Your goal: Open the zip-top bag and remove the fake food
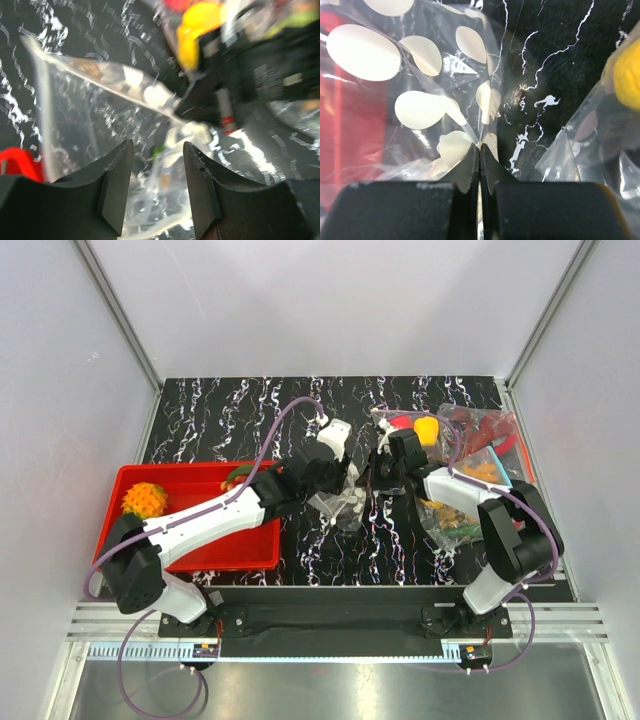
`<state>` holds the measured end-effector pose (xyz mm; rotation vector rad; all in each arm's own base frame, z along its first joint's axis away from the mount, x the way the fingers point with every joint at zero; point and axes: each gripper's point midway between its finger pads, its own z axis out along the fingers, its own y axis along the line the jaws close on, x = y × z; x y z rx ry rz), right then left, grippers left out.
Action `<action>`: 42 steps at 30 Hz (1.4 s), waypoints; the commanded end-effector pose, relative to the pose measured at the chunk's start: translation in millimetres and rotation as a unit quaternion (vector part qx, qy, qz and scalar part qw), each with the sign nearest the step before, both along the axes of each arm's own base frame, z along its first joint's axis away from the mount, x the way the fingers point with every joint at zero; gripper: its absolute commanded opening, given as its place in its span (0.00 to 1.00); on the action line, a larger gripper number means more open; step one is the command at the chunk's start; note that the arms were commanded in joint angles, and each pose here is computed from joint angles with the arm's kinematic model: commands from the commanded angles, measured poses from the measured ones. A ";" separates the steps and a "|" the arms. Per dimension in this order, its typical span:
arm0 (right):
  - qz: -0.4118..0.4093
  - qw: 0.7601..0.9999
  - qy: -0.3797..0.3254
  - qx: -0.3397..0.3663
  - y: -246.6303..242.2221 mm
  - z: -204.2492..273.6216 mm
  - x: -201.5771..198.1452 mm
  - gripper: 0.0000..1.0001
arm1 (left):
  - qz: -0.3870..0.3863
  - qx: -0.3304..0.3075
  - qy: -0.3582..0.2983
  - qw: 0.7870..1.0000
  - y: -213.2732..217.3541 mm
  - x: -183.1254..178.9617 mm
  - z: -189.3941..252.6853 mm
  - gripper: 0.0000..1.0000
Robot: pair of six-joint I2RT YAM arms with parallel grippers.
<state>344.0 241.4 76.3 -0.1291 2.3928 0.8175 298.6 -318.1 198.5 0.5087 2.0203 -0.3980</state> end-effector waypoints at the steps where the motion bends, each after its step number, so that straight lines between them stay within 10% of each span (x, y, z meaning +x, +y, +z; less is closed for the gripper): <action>1: -0.008 0.999 -0.032 -0.003 -7.9 25.8 1.7 0.00 | 0.027 0.020 -0.003 0.999 9.8 5.8 -12.8 0.49; 15: -0.015 0.999 -0.028 -0.005 -11.7 31.5 -3.3 0.00 | 0.010 0.027 0.034 0.999 1.5 0.8 -82.4 0.51; 21: -0.026 0.999 -0.030 -0.023 -26.2 43.9 -17.9 0.44 | 0.009 0.015 0.044 0.999 -8.4 5.8 -97.7 0.52; 28: -0.033 0.999 0.005 -0.009 -34.8 37.6 -52.8 0.61 | 0.010 0.004 0.059 0.998 -0.7 6.8 -109.4 0.52; 42: -0.032 0.997 0.063 -0.015 -27.1 -15.5 -49.2 0.36 | -0.082 -0.100 0.075 0.989 -17.5 -14.1 -100.4 0.52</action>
